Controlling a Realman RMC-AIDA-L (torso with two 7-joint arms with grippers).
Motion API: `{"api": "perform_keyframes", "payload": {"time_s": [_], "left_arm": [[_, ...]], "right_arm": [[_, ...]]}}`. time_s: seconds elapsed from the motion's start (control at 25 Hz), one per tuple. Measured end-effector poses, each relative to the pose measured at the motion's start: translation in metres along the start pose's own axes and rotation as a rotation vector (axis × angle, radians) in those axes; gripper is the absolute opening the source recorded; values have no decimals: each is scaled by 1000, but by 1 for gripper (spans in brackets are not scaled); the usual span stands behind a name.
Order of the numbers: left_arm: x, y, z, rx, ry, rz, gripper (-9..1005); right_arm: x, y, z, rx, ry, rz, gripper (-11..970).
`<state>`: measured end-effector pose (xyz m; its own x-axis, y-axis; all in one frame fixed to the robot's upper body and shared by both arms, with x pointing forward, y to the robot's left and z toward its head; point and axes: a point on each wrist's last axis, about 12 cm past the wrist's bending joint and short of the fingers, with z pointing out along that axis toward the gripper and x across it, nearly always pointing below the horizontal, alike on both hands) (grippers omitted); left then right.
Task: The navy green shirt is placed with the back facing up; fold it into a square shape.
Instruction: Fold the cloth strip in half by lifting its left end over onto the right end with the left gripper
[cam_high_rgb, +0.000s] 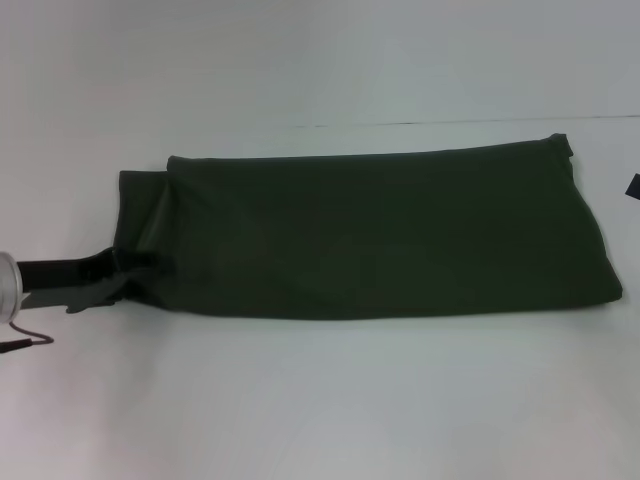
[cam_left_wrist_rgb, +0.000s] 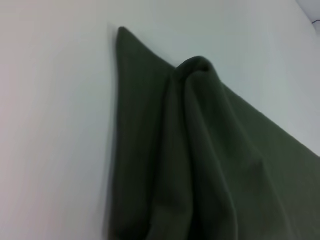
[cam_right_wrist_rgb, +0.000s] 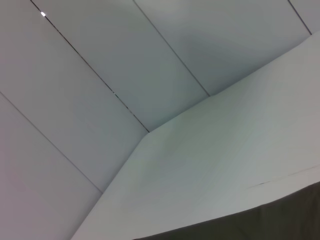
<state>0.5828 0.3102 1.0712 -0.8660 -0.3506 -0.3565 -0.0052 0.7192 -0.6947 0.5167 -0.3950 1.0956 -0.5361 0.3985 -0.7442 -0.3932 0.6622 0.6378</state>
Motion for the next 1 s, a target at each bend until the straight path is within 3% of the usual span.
{"api": "perform_keyframes", "payload": {"time_s": [0.24, 1.0], "left_arm": [[-1, -2, 1, 7, 2, 6, 683], [14, 15, -13, -26, 42, -6, 683]], "right_arm": [[0, 0, 0, 2, 0, 0, 913], [1, 0, -1, 2, 0, 3, 913]]}}
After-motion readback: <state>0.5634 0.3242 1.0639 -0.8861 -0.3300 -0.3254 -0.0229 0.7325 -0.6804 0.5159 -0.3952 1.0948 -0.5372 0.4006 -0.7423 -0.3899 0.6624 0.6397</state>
